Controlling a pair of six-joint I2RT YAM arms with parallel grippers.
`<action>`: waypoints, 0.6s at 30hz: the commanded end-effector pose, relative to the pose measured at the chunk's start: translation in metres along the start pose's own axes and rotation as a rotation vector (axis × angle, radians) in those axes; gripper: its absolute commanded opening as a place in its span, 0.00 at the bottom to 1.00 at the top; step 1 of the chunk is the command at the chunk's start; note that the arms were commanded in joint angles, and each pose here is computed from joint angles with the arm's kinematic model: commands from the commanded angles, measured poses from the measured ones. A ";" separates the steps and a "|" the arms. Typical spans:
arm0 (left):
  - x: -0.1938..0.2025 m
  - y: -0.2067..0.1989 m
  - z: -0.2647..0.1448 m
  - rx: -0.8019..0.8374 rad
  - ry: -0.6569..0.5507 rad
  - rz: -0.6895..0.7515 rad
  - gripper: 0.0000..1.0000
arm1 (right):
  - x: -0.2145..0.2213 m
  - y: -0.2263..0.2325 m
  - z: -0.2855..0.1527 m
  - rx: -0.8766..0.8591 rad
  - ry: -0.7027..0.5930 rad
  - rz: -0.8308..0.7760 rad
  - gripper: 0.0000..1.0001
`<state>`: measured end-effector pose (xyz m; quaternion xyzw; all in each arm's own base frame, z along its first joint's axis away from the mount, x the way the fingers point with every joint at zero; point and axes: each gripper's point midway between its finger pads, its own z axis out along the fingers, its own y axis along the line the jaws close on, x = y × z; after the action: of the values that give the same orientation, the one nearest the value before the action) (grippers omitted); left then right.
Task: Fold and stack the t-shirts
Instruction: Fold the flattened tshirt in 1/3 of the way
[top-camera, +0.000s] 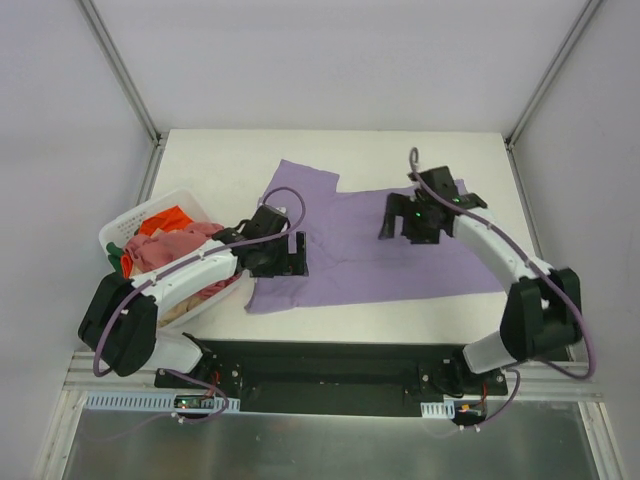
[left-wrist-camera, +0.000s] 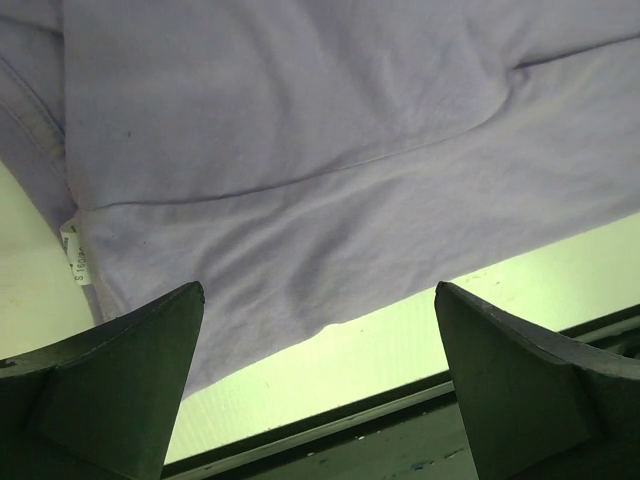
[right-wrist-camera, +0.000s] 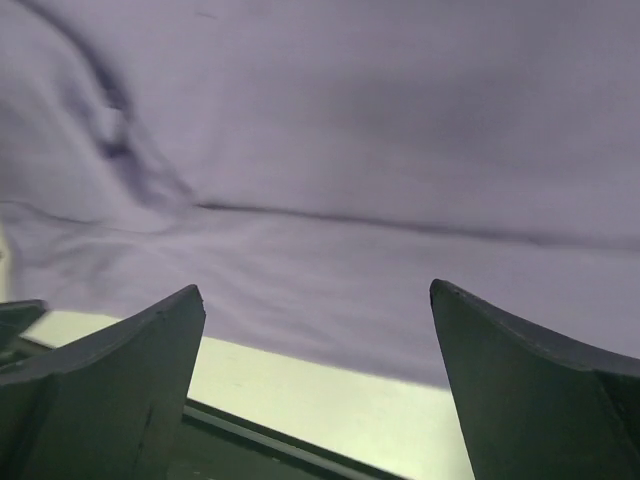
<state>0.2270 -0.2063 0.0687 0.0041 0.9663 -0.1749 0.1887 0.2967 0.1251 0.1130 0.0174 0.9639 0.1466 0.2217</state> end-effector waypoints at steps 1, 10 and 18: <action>-0.021 -0.010 -0.018 0.026 -0.086 0.001 0.99 | -0.034 0.114 0.025 -0.326 0.020 -0.084 0.99; 0.006 0.003 0.008 0.026 -0.023 -0.021 0.99 | -0.045 0.205 0.107 -0.330 0.122 0.026 0.84; 0.028 0.027 0.026 -0.055 0.035 -0.032 0.99 | -0.030 0.192 0.136 -0.207 0.154 0.060 0.66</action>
<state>0.2152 -0.1988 0.0390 -0.0004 0.9704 -0.1674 0.1741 0.3680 0.3444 0.0595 -0.0158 0.9534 0.2693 0.1350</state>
